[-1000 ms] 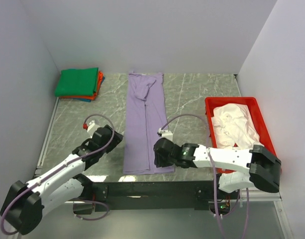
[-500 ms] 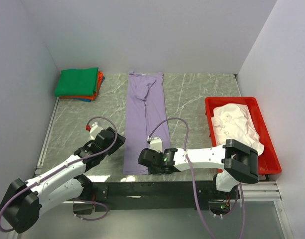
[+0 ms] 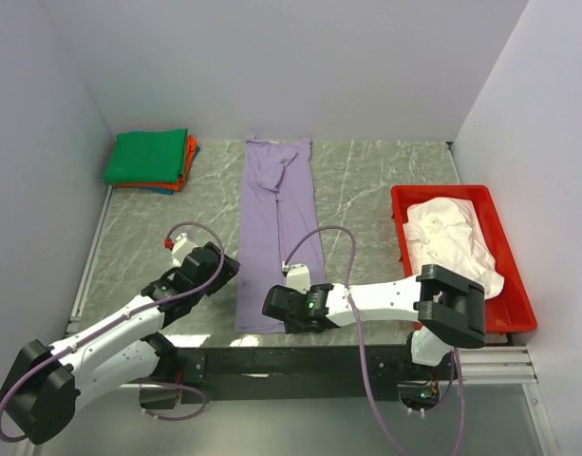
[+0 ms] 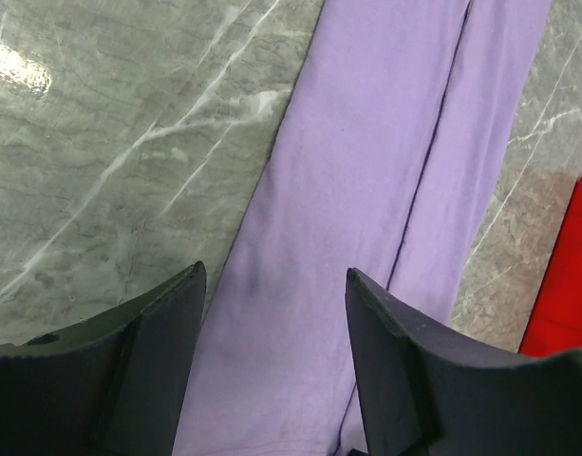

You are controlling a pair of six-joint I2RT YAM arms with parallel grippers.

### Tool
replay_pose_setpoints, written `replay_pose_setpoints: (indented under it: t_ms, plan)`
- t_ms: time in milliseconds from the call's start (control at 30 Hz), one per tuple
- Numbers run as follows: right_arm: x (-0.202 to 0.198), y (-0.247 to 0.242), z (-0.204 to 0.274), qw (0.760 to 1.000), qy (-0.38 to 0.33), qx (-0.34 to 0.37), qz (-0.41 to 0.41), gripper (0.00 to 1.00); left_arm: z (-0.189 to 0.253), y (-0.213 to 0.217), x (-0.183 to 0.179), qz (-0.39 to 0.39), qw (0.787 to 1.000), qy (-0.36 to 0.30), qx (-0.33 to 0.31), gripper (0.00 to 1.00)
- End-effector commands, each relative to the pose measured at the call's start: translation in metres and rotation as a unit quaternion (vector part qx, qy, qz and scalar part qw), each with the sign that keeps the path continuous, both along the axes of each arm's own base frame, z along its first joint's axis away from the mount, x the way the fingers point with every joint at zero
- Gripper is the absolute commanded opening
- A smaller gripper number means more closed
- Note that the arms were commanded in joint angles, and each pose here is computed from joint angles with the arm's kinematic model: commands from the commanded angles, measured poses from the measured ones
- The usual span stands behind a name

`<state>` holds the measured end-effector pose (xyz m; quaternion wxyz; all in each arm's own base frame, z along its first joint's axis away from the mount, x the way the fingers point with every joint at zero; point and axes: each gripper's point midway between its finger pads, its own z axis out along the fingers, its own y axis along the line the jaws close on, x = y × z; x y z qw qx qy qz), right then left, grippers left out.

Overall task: Fold and stack the t-shirts
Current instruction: Fold the tshirt

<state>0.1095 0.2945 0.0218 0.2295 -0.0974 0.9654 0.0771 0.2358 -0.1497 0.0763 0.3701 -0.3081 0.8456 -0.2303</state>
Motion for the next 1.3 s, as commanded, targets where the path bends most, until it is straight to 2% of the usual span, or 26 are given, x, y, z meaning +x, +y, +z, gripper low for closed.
replay_pose_setpoints:
  t_ms: [0,100,400,633,1267]
  plan:
    - [0.004,0.010,0.002,1.000,-0.012,0.009,-0.001,0.38,0.013,-0.005,0.008,-0.003,1.000,-0.022,-0.005,0.66]
    - [0.004,0.007,0.002,1.000,-0.014,0.003,-0.004,0.38,0.010,-0.006,0.008,-0.004,1.000,-0.019,-0.005,0.66]
    - [0.010,0.001,0.025,0.999,-0.034,0.013,-0.015,0.12,0.009,-0.005,0.008,-0.006,1.000,-0.018,0.000,0.66]
    - [0.011,0.003,0.042,0.999,-0.040,0.025,-0.005,0.00,0.008,-0.005,0.007,-0.009,1.000,-0.016,0.004,0.66]
    - [-0.002,0.025,0.071,0.997,-0.040,0.066,0.026,0.00,0.008,-0.004,0.005,-0.011,1.000,-0.016,0.003,0.66]
